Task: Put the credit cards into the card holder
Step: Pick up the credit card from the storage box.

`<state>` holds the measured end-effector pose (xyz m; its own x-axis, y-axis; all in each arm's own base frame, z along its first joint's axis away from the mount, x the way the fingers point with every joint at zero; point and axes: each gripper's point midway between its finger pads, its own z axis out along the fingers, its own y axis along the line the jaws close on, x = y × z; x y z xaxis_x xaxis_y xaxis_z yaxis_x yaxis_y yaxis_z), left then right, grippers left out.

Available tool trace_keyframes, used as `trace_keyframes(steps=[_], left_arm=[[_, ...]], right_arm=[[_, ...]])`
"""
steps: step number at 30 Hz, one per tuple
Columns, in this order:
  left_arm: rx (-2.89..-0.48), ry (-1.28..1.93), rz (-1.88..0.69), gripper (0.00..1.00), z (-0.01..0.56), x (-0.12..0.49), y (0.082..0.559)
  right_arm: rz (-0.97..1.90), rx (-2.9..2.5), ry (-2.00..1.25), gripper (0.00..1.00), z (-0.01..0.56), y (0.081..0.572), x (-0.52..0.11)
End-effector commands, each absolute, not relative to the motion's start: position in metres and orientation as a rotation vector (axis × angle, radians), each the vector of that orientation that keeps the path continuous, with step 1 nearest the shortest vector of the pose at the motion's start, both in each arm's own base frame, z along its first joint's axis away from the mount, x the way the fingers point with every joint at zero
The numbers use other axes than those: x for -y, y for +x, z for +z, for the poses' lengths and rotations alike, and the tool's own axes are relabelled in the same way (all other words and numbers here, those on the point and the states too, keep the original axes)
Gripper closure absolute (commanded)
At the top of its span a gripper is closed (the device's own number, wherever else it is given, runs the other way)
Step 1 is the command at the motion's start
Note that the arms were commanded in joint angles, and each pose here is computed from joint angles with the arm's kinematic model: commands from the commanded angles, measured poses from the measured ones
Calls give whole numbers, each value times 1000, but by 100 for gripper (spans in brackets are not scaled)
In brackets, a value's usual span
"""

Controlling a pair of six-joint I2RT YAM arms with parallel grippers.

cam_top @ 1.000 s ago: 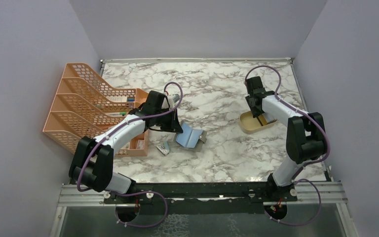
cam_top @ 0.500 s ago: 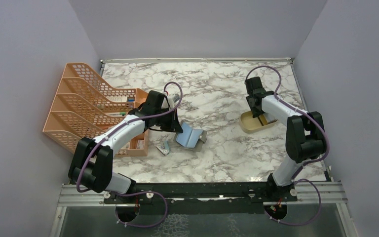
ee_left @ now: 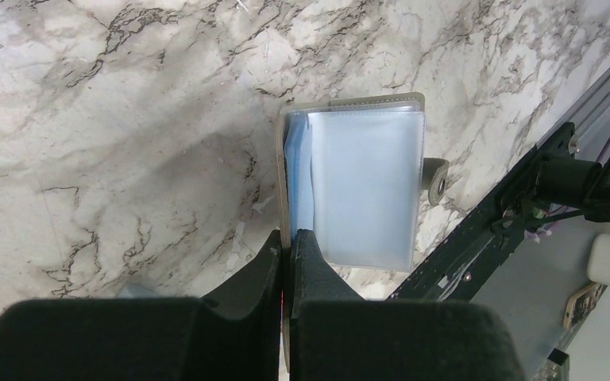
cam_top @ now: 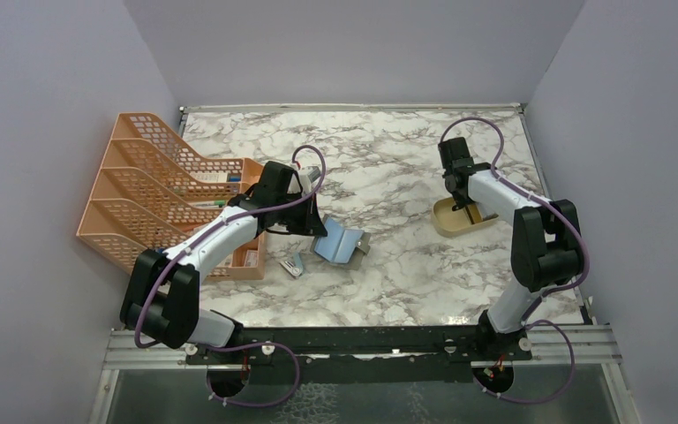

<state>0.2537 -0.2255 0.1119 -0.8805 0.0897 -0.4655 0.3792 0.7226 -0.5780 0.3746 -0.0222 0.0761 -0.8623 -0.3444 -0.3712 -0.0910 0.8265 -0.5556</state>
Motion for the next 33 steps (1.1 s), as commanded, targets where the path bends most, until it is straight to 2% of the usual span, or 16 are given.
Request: trace_keyframes(steps=[1,13,18,29,33], left_arm=[[-2490,379,-978,100,119,225,252],[-2488,379,-973,100,119,225,252],[-2488,379,-972,100,119,225,252],[-2502,374,-971,100,115,225,252],[-2505,372,-973,100,114,225,252]], right_arm=[[-777,-2494,-274,73,93,378,29],[-787,-2471,-248,80,102,381,31],[-773,-2469,-243,88,105,382,29],[-604,-2519,-199,96,107,381,9],[-463,-2519,-185,99,117,384,-9]])
